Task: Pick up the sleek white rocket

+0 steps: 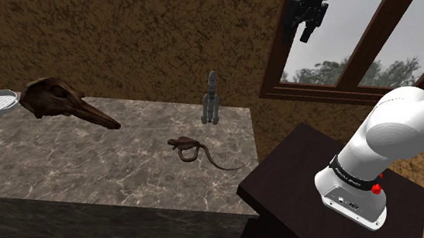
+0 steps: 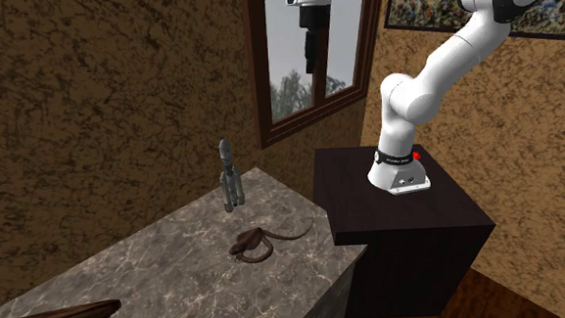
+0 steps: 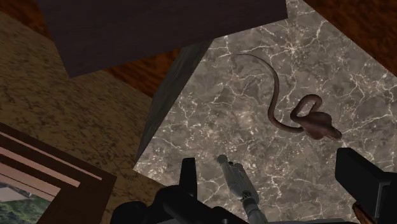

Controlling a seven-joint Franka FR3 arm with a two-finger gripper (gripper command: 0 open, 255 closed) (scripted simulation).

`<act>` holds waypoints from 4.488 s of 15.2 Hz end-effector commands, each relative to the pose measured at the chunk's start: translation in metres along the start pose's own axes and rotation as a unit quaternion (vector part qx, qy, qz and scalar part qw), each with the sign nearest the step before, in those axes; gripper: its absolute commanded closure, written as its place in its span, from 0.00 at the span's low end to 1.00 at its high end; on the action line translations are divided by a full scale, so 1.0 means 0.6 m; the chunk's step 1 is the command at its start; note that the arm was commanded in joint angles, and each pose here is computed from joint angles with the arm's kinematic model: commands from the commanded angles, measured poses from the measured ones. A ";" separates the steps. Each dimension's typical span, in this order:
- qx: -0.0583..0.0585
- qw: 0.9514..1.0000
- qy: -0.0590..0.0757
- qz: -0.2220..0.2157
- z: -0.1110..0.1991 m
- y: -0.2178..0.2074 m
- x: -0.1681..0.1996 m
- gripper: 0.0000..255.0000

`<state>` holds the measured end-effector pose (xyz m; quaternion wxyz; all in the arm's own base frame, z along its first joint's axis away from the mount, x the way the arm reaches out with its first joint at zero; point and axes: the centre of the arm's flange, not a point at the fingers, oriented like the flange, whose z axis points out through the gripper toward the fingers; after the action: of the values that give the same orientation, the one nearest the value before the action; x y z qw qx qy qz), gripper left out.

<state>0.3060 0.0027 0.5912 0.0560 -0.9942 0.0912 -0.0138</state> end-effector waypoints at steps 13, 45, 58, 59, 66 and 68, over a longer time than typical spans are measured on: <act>0.030 0.984 0.086 -0.153 0.224 0.049 0.100 0.00; 0.077 0.890 0.219 -0.392 0.610 0.020 0.350 1.00; 0.077 0.890 0.219 -0.392 0.558 0.014 0.351 1.00; 0.077 0.890 0.219 -0.392 0.550 0.013 0.351 1.00; 0.077 0.890 0.219 -0.392 0.488 0.006 0.353 1.00; 0.077 0.890 0.219 -0.392 0.478 0.005 0.353 1.00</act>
<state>0.5236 -0.0080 0.3060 0.1013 -0.9132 -0.2975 -0.2595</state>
